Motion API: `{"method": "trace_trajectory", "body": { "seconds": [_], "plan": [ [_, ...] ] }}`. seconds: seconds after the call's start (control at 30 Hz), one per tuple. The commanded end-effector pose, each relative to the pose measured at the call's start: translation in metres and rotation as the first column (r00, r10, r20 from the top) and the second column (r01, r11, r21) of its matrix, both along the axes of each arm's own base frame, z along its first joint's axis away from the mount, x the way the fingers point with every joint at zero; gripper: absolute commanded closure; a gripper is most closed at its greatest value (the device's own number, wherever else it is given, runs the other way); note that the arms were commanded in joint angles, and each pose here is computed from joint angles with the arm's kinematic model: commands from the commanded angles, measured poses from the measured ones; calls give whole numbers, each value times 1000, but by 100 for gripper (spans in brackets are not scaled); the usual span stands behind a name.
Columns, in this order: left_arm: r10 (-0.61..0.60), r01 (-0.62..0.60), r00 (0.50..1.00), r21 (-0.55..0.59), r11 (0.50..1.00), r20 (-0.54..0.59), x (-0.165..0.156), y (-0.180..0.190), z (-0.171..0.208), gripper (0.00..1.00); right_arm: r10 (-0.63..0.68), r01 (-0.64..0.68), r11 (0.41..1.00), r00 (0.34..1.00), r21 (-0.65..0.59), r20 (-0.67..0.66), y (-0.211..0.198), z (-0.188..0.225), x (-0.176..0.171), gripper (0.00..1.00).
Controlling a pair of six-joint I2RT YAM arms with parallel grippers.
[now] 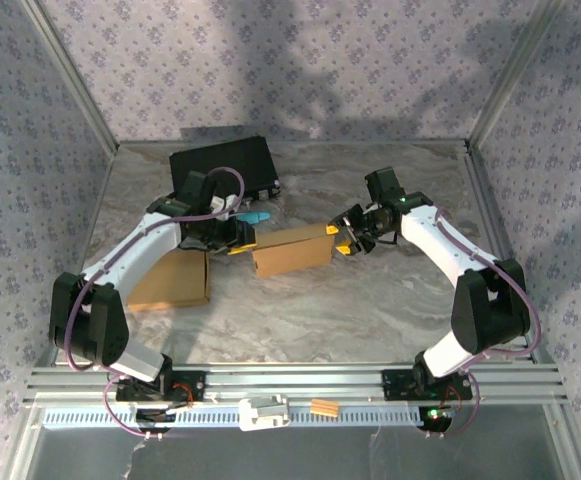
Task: Fold the paper box
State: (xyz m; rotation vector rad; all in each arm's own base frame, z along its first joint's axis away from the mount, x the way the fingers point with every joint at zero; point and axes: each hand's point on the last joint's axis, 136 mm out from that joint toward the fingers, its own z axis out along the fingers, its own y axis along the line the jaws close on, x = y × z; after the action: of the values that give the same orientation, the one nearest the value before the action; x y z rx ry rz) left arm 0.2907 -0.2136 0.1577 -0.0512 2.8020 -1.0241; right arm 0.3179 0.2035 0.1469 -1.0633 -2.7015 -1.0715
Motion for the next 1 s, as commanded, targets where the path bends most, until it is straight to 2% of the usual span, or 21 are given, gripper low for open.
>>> {"method": "trace_trajectory", "body": {
  "seconds": [0.0,0.4,0.57,0.67,0.93,0.97],
  "plan": [
    [-10,10,1000,6,1000,-23,-5,-1,-8,72,-28,19,995,995,-93,-98,-17,-27,-13,57],
    [-46,48,998,42,998,-47,-20,0,-26,81,-29,18,994,993,-105,-110,-19,-30,-15,56],
    [-64,65,998,47,997,-17,-21,-3,-20,80,-7,-4,993,996,-117,-91,-21,-25,-15,56],
    [-93,92,996,59,994,15,-25,-9,-9,80,45,-48,991,999,-125,-29,-20,-3,-10,57],
    [-174,164,981,102,981,90,-75,-22,-5,78,201,-194,970,979,-148,36,-44,23,-57,57],
    [-174,165,981,99,981,91,-81,-22,-9,77,211,-209,967,977,-146,-2,-46,14,-70,57]
  ]
}}
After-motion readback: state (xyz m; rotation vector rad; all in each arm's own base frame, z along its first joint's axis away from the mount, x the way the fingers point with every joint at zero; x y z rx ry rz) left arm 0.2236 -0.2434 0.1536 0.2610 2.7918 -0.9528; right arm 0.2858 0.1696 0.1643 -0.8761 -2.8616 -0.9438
